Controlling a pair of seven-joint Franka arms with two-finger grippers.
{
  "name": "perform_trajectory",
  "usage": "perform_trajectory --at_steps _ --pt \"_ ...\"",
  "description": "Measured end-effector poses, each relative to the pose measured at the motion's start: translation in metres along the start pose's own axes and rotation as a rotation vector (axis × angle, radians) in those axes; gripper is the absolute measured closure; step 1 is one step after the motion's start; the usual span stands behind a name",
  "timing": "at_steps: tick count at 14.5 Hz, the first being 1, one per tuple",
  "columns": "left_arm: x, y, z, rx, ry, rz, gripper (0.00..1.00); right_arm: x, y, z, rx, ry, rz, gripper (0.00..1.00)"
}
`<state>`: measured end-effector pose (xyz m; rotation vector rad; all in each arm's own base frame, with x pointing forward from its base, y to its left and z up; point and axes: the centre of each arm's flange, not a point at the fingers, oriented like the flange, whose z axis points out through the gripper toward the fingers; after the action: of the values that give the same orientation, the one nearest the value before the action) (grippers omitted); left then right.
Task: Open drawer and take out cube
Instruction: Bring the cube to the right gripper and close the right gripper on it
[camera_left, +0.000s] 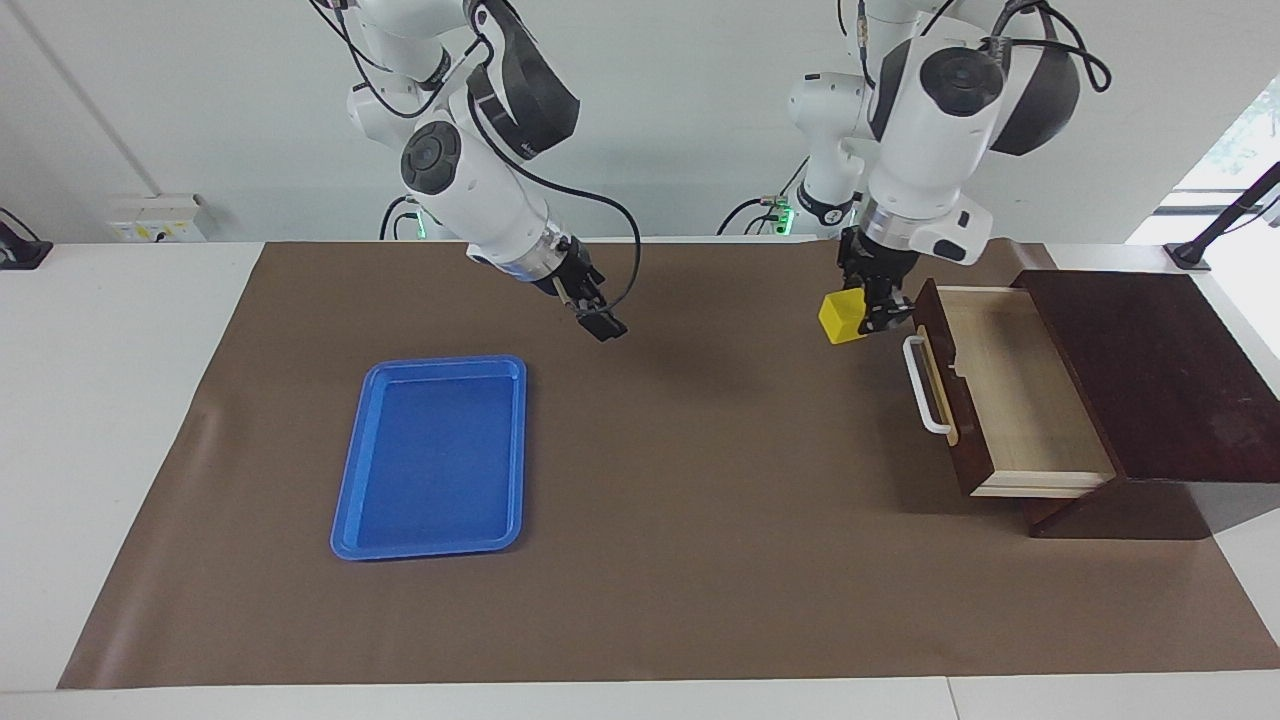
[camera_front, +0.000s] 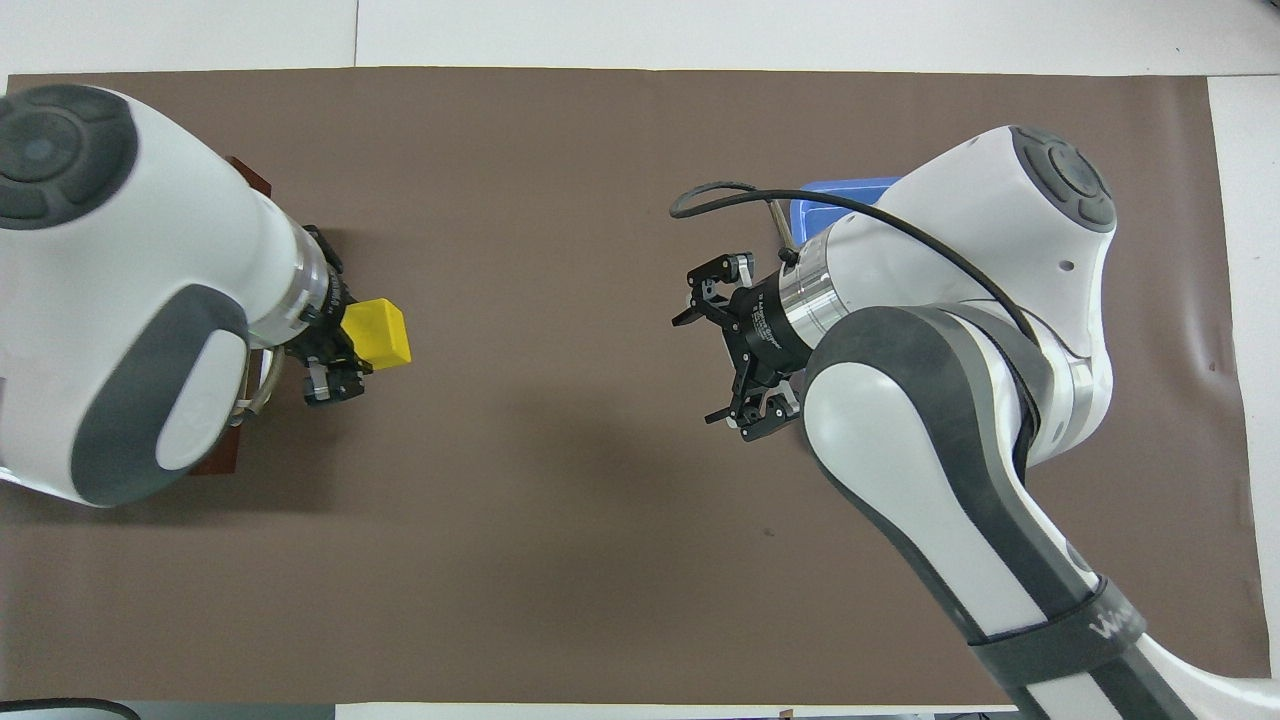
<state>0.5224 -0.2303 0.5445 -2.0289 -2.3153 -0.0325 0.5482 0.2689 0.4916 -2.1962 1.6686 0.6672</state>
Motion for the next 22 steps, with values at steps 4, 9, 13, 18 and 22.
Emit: perform_trajectory --at_steps 4,9,13,18,22 --pt "-0.055 -0.042 0.005 -0.037 -0.048 -0.036 0.45 -0.003 -0.006 0.014 -0.002 -0.089 0.037 0.00" --pt "-0.087 -0.064 0.004 -0.074 -0.095 -0.055 0.45 -0.002 -0.016 0.042 -0.036 -0.180 0.085 0.00" --pt "-0.101 -0.075 0.007 -0.077 -0.103 -0.076 0.45 0.000 -0.042 0.054 -0.034 -0.257 0.112 0.00" --pt "-0.119 -0.080 0.028 -0.058 -0.089 -0.091 0.45 -0.025 -0.054 0.085 -0.058 -0.255 -0.027 0.00" --pt "-0.119 -0.079 0.028 -0.060 -0.093 -0.097 0.45 -0.029 -0.054 0.081 -0.052 -0.261 -0.109 0.00"
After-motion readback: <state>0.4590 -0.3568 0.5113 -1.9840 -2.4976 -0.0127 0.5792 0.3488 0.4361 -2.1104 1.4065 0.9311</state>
